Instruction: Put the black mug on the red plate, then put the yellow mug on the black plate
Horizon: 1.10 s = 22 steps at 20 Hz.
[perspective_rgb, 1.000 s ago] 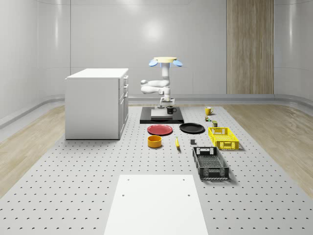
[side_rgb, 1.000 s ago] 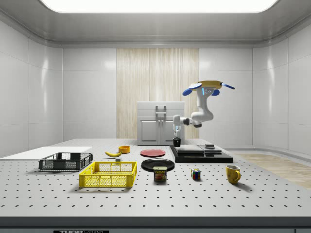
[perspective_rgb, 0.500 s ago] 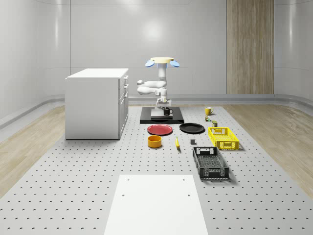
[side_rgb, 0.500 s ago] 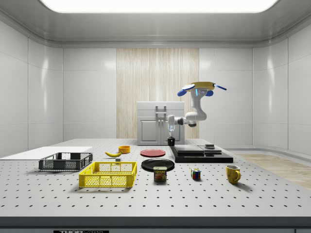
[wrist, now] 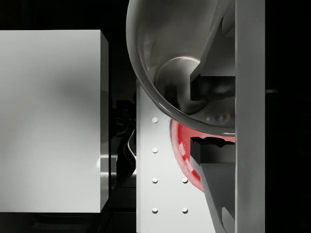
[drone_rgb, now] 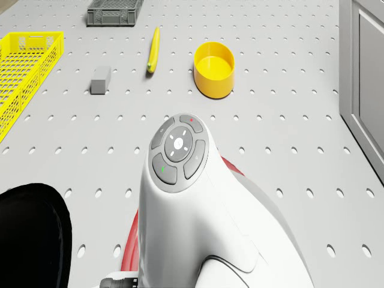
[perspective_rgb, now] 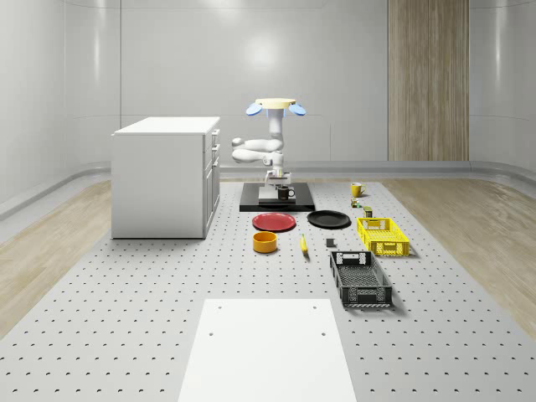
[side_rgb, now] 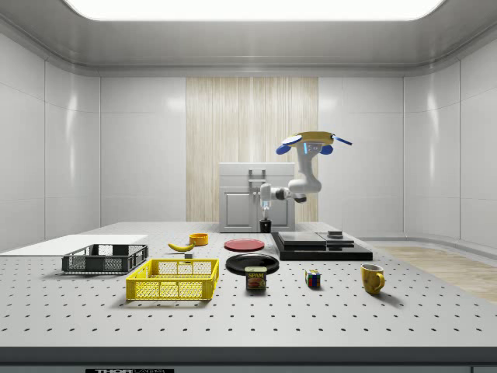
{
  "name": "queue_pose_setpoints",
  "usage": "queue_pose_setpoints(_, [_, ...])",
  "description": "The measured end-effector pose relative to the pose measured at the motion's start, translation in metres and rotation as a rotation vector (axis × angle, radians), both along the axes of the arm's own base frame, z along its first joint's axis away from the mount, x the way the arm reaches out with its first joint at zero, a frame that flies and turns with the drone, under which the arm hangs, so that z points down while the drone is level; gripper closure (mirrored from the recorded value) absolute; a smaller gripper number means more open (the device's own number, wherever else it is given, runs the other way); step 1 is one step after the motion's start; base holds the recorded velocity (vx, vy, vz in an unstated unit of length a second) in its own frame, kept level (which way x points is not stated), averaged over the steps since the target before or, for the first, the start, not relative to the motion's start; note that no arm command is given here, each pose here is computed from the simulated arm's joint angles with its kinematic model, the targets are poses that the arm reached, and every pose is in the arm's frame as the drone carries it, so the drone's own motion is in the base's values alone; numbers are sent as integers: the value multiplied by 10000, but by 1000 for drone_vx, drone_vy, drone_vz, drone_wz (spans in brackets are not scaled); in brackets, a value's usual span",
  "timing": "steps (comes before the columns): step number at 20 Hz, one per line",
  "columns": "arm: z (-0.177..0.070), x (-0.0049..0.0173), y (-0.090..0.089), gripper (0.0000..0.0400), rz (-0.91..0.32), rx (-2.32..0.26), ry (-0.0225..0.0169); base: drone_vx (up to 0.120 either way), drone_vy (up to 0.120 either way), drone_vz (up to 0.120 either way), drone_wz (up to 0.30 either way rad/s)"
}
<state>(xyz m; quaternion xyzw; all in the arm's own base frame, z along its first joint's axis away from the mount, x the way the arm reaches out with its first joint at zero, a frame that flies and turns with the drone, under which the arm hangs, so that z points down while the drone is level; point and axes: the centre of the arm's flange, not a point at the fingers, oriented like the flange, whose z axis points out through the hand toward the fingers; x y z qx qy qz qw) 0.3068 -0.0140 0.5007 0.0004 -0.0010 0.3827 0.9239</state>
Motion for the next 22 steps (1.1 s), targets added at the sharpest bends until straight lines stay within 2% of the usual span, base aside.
queue_pose_setpoints(5, [0, 0, 0, 290, 0, 0, 0, 120, 0, -8, 0])
queue_pose_setpoints(11, [0, 0, 0, 290, 1, 0, 0, 120, 0, -113, 0])
queue_pose_setpoints(21, [0, 0, 0, 290, 1, 0, 0, 120, 0, 0, 0])
queue_pose_setpoints(22, [0, 0, 4, 290, 1, 0, 0, 0, 0, 0, 0])
